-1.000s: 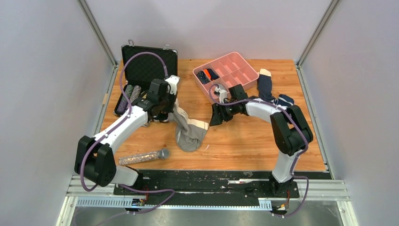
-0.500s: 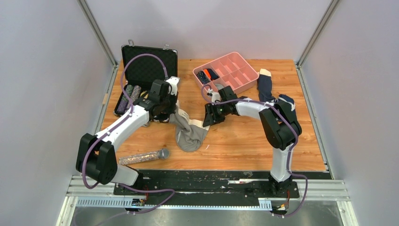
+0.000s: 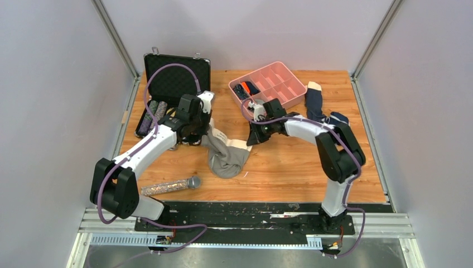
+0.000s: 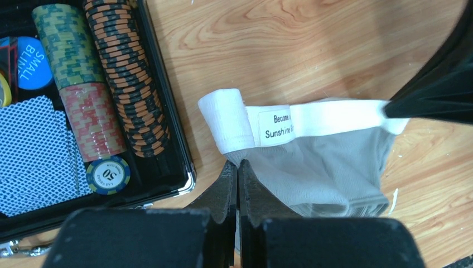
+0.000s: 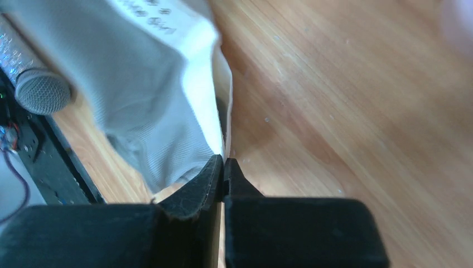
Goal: Roll the underwear
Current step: Flatten out the underwear at the center of the board.
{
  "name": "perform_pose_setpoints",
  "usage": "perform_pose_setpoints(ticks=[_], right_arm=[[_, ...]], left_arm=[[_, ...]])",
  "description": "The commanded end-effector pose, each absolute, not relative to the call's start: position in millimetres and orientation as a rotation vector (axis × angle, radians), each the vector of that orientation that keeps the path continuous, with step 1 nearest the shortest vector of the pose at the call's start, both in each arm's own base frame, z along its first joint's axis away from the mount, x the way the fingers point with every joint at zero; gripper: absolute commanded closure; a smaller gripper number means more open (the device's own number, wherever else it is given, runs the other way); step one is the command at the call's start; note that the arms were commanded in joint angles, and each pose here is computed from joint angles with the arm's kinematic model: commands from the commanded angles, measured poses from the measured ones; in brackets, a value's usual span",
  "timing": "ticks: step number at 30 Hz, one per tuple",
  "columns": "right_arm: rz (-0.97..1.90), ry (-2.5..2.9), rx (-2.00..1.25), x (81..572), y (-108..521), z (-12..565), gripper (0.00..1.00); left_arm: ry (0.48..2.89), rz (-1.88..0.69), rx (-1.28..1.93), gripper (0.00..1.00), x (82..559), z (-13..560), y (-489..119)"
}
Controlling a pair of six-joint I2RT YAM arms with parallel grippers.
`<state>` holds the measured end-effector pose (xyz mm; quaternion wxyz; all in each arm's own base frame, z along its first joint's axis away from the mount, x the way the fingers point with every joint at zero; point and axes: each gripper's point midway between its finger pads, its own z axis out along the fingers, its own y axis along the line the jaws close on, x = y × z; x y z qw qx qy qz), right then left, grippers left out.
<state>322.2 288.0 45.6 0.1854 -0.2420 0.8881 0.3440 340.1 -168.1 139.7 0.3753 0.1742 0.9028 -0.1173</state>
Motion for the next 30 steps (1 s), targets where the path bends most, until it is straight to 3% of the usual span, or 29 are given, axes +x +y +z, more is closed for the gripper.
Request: perform_pose_setpoints(ticks=[1, 7, 17, 24, 30], right_arm=[[0.835, 2.029, -1.033, 329.0, 275.5, 150.4, 1.0], [0.7, 1.852, -1.136, 292.7, 245.3, 204.1, 1.0], [0.653, 1.808, -1.121, 221.7, 203.8, 250.8, 1.0], [0.669, 1.915, -1.079, 185.0, 182.4, 248.0, 1.0], [0.611, 2.053, -1.072, 209.1, 180.2, 197.6, 1.0]], left_arm=[[2.143, -0.338, 0.566, 1.0, 347.7, 178.0, -177.7], [1.925, -0.423, 0.535, 1.0, 334.2, 234.7, -182.1], [1.899, -0.758, 0.528, 0.93, 271.8, 260.0, -203.5], [1.915, -0.969, 0.674, 0.87, 241.6, 243.5, -228.2], [2.1, -1.06, 0.731, 0.74, 262.9, 191.3, -255.5]])
